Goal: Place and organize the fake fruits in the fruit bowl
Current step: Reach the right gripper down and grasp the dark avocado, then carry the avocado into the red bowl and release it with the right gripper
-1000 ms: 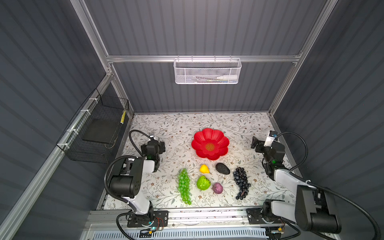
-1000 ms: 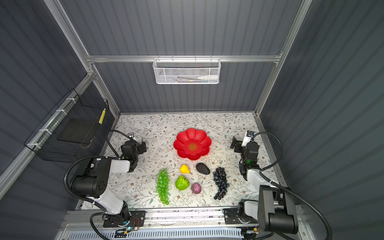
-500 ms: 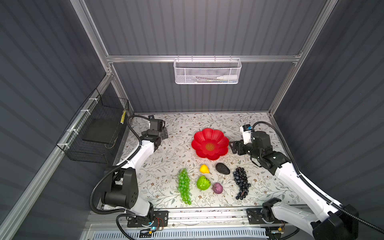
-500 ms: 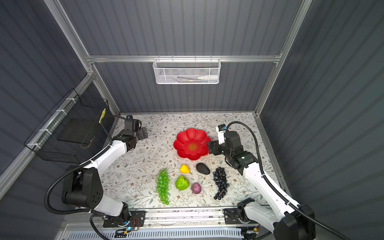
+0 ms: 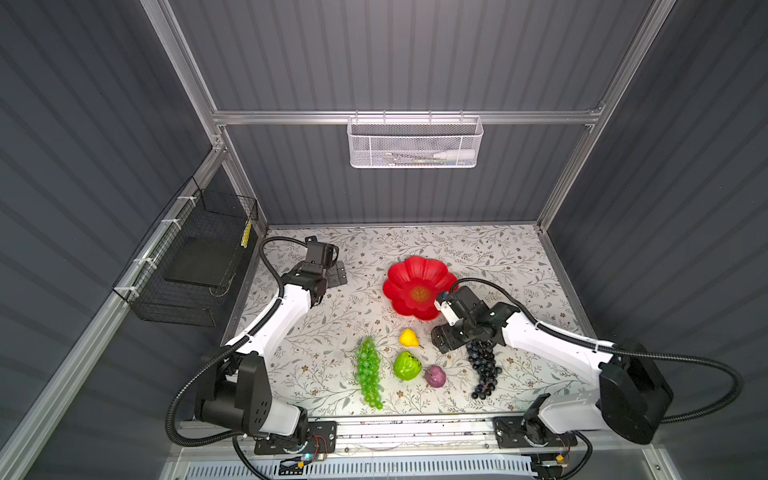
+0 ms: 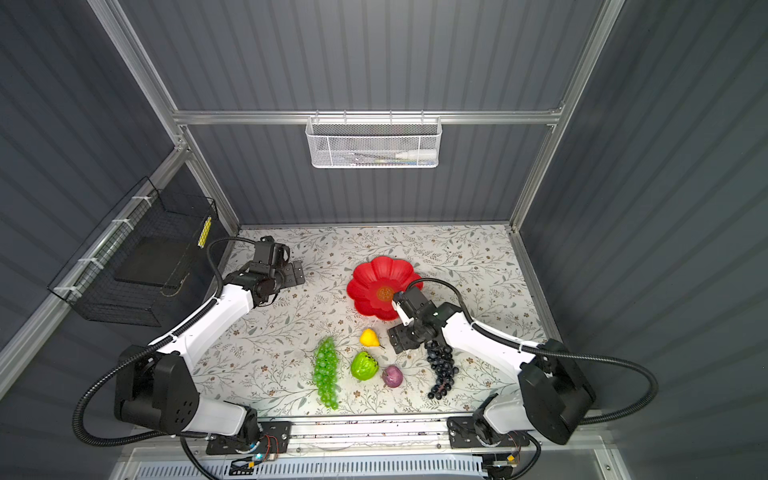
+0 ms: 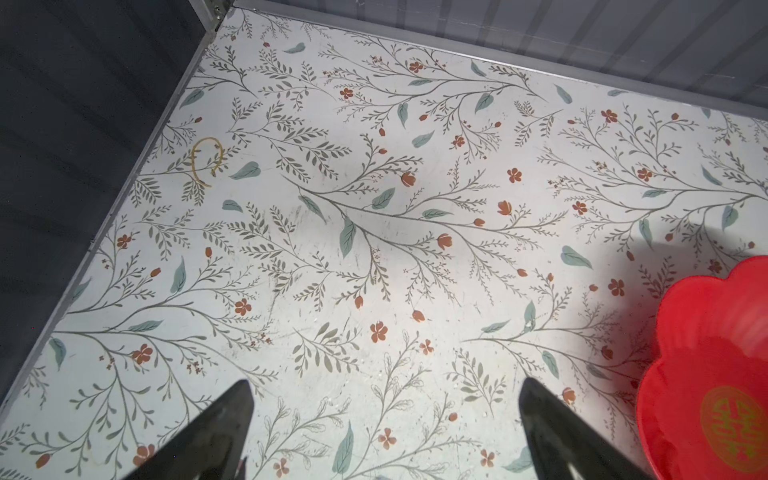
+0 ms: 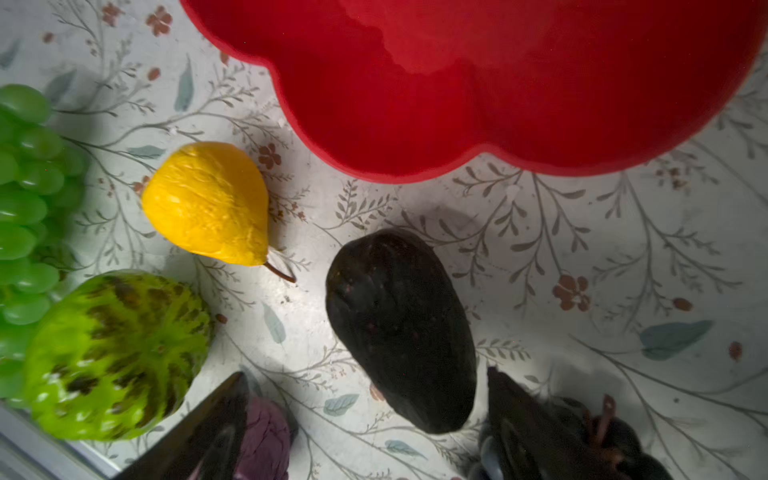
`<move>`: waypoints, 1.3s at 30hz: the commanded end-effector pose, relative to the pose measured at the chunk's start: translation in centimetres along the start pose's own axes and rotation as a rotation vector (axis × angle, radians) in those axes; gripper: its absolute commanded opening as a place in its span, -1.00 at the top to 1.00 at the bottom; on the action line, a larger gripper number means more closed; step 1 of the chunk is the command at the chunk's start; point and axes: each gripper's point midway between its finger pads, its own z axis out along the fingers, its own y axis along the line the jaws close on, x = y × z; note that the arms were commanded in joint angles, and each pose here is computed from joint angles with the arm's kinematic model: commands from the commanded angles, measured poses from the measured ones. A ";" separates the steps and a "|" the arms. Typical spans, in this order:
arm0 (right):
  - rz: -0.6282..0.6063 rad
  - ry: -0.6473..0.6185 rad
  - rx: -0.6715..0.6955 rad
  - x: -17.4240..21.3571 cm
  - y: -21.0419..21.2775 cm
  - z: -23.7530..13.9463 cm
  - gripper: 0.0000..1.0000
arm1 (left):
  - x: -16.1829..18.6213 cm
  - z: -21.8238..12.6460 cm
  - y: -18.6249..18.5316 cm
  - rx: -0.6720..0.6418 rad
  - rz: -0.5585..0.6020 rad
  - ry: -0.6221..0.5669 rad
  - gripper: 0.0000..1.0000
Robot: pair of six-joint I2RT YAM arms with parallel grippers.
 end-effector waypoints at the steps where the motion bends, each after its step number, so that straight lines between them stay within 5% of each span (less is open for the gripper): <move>1: -0.009 0.016 0.038 -0.2 -0.7 1.1 -0.78 | -0.3 -0.9 -0.1 0.024 -0.041 -0.006 -1.00; 12: -0.003 0.025 0.031 -1.4 -0.3 2.7 -0.65 | -0.7 -0.5 -0.6 0.032 -0.038 0.005 -1.00; 26: 0.038 0.039 0.033 -0.4 -0.4 4.1 -0.23 | -0.7 -1.2 -0.2 0.023 -0.049 0.004 -1.00; 39: 0.110 -0.080 -0.011 -1.2 0.0 -3.0 -0.06 | 0.0 -1.1 -0.5 0.032 -0.073 0.051 -1.00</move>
